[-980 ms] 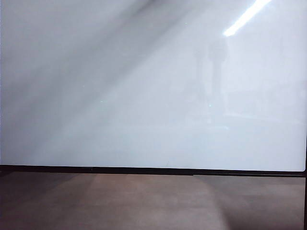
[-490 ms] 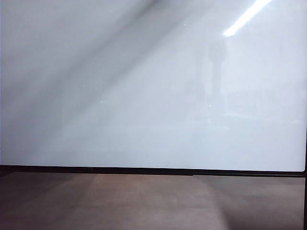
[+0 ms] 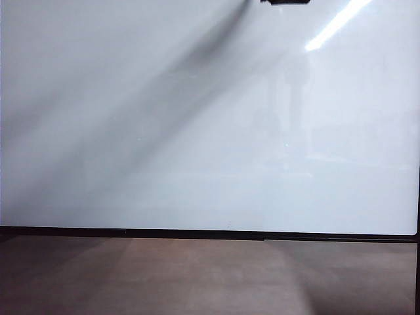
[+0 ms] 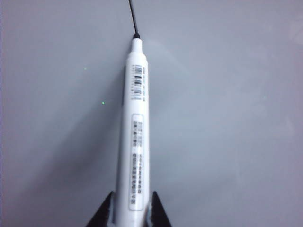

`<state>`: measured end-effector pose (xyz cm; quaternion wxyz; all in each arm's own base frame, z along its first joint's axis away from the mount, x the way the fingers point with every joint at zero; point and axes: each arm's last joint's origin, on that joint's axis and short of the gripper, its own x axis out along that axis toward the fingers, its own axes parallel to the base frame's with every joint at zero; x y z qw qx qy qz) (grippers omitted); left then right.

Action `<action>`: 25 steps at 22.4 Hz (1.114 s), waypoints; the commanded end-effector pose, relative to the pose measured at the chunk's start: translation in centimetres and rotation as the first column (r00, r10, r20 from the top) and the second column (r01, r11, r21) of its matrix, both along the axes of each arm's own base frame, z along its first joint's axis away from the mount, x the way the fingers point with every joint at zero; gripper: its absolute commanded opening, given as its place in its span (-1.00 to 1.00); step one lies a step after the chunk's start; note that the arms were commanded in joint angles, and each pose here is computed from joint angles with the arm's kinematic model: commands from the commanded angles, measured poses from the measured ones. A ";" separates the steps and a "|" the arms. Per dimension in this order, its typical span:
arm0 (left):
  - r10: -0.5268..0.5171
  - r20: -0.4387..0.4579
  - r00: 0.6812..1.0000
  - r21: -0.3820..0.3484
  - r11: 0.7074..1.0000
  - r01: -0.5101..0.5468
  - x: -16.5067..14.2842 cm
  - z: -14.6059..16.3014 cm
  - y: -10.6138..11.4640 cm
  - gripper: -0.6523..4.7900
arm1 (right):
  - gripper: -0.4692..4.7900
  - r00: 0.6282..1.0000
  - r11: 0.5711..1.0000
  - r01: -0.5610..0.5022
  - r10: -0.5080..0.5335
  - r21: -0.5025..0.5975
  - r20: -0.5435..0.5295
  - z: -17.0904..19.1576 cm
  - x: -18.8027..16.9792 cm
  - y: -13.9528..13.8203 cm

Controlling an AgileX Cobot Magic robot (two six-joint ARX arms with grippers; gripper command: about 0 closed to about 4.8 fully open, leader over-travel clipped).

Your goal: Reach to the right to find the marker pen, pick it up, and write the number 17 on the whiteboard.

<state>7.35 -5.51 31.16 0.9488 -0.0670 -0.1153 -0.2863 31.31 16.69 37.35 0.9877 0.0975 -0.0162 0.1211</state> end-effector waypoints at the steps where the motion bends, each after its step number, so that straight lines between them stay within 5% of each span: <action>1: 0.000 0.016 1.000 -0.011 1.000 0.000 -0.1 0.3 0.1 -0.78 | -0.84 0.997 0.999 -0.010 0.007 0.044 0.071 1.7 -1.2 0.3; 8: 0.000 0.026 1.000 -0.019 1.000 0.000 -0.1 0.4 0.1 -0.78 | -0.84 0.961 0.999 0.024 -0.033 0.035 0.274 6.5 -4.2 -1.3; 25: 0.001 0.038 0.999 -0.028 1.000 0.000 -0.1 0.5 0.1 -0.78 | -0.84 0.961 0.999 0.027 -0.031 0.019 0.274 7.6 -1.6 -1.7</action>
